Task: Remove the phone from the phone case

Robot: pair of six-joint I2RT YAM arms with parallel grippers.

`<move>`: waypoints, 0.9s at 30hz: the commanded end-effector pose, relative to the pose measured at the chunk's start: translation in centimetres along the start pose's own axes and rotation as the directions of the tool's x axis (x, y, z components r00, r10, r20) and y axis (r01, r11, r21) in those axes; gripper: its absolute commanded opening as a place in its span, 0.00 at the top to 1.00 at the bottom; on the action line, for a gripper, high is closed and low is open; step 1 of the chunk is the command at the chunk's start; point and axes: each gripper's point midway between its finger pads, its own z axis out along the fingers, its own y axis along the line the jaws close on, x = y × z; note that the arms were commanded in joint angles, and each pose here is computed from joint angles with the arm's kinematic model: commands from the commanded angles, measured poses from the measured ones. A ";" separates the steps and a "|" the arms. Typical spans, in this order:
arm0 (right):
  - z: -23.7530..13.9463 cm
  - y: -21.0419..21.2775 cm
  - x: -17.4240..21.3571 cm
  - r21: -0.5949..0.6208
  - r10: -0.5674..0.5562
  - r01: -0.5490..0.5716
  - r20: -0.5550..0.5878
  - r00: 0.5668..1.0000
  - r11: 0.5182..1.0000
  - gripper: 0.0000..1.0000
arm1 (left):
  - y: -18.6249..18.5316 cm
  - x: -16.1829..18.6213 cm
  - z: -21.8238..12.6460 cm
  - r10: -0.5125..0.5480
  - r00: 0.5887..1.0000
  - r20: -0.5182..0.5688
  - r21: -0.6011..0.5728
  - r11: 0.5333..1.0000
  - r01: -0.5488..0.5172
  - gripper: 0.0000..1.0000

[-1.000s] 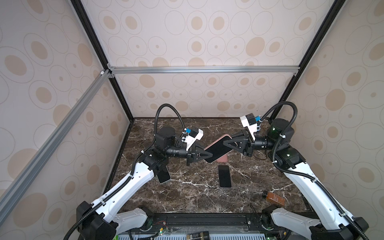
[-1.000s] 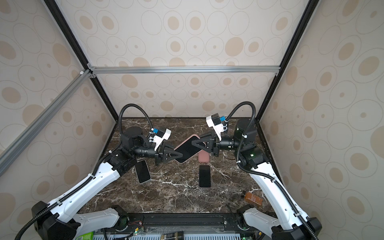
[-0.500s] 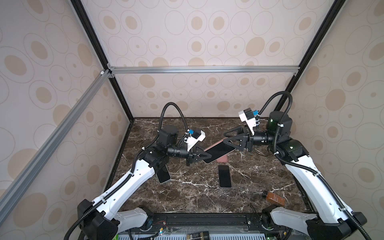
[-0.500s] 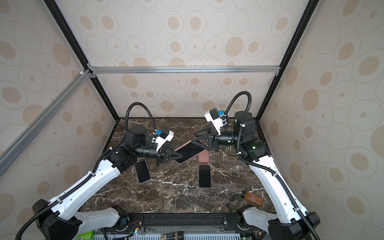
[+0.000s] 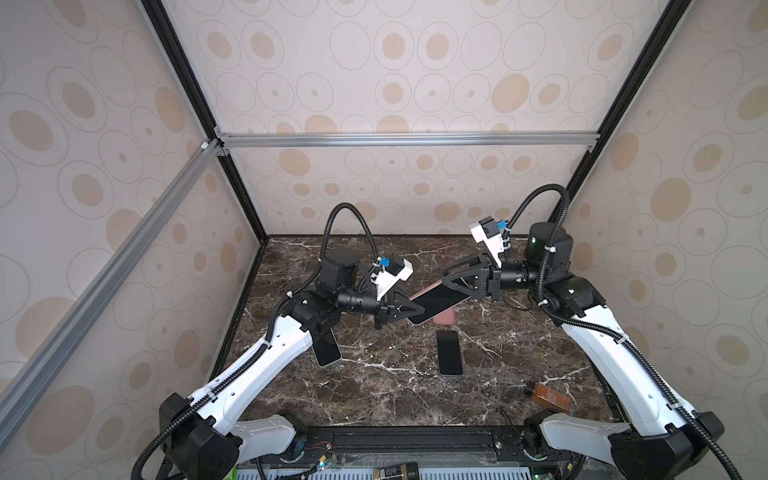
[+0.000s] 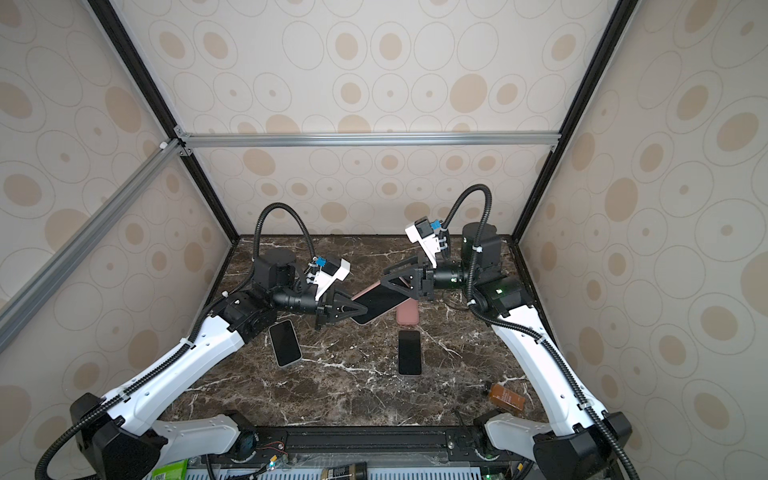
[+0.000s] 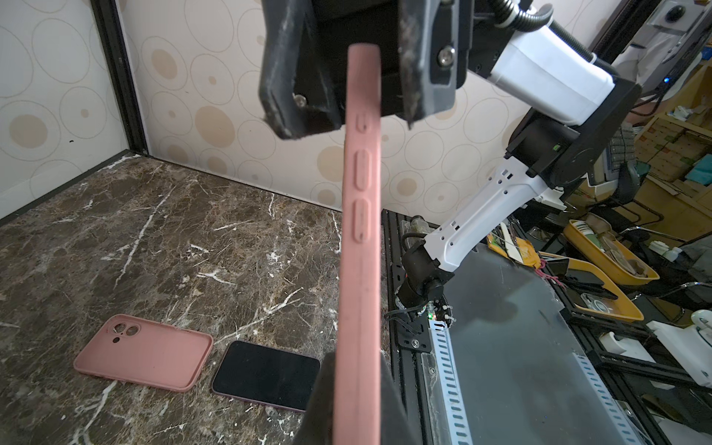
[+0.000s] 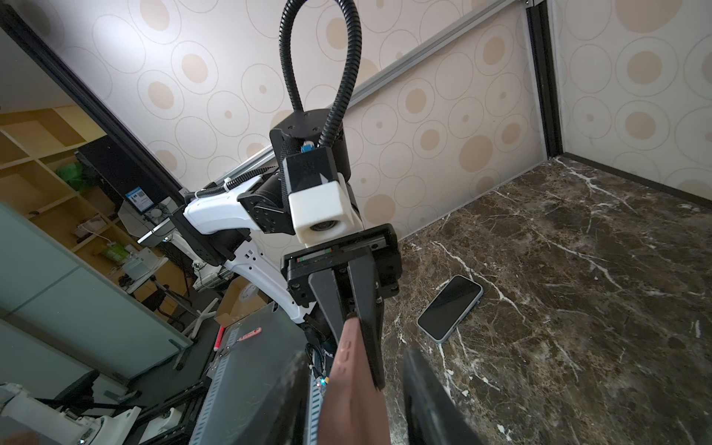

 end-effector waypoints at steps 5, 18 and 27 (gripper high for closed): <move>0.3 -0.4 0.1 -0.030 0.036 -0.036 0.001 0.999 0.999 0.61 | -1.4 -3.7 -0.7 0.140 0.986 0.091 0.010 0.990 -0.142 1.00; 0.8 -1.5 -0.3 -0.025 0.122 -0.122 0.018 0.992 0.992 0.67 | -0.7 -4.5 -1.2 0.183 0.975 0.125 -0.076 0.982 -0.175 1.00; 0.8 -2.8 -0.3 0.043 0.226 -0.228 0.028 0.974 0.973 0.64 | 1.1 -4.5 -1.8 0.211 0.971 0.113 -0.207 0.961 -0.184 1.00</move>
